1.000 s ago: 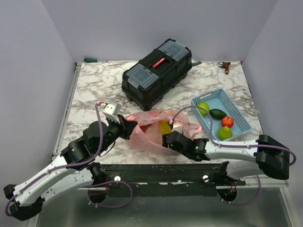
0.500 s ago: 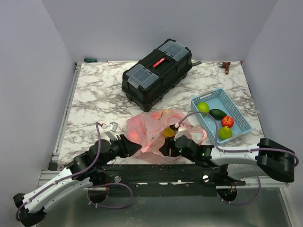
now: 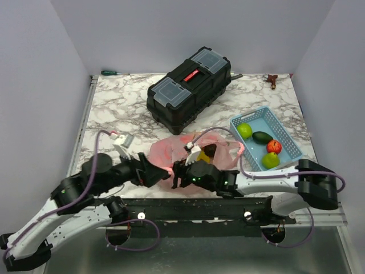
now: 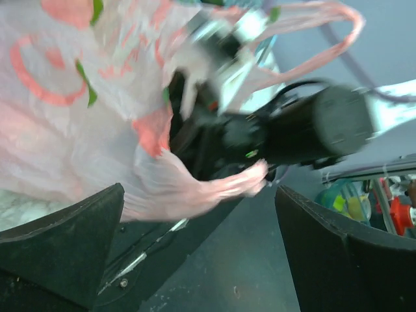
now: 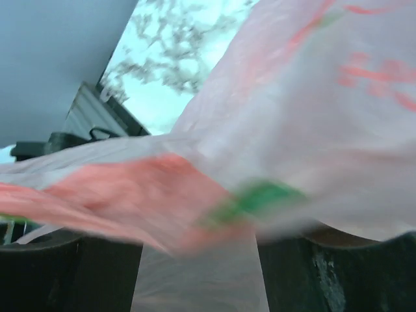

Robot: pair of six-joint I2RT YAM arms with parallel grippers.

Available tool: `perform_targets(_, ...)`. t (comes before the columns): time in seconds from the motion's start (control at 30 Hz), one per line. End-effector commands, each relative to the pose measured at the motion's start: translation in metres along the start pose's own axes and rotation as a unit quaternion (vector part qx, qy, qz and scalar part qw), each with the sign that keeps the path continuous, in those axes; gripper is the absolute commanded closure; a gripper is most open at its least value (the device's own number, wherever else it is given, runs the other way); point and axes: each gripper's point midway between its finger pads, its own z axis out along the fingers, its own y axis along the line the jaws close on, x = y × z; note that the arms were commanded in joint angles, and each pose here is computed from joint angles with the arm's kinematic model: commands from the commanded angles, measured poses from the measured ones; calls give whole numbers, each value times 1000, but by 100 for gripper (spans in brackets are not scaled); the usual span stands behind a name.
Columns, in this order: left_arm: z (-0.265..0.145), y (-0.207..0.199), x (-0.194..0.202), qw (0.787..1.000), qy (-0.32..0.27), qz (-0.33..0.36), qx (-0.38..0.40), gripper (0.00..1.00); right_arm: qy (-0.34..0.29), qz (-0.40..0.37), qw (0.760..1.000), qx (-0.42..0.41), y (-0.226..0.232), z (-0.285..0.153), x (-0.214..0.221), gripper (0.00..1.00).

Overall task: Take the fake fruits out of the plastic bag
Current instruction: Adjust the plastic bag at the center of the board.

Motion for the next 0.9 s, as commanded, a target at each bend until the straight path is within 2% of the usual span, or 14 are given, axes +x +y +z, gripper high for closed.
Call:
perform_targets(0.0, -60, -2, -29, 998, -35, 38, -37, 1, 19, -17, 1000, -18, 31, 32, 31, 35)
perform_targets(0.1, -71, -7, -31, 999, -38, 25, -29, 4, 48, -31, 998, -12, 32, 63, 61, 40)
perform_targets(0.2, -63, -25, -19, 999, -20, 13, 32, 13, 62, -33, 998, -6, 31, 80, 74, 46)
perform_targets(0.27, -52, -36, -9, 997, -7, 2, 80, 17, 62, -32, 998, -7, 31, 80, 74, 46)
perform_targets(0.33, -42, -42, 0, 993, 3, -14, 114, 18, 58, -27, 998, 5, 25, 72, 70, 43)
perform_targets(0.47, -16, -54, 15, 984, 30, -36, 170, 16, 36, -18, 999, 29, 13, 40, 49, 30)
perform_targets(0.6, 7, -73, 24, 972, 63, -42, 223, 15, 14, -8, 996, 93, -18, 8, 34, 22)
perform_targets(0.67, 19, -72, 27, 974, 82, -28, 207, 16, 0, 0, 994, 112, -31, -6, 29, 21)
perform_targets(0.87, 47, -10, 38, 995, 95, 18, 23, 19, -21, 14, 990, 142, -56, -27, 26, 24)
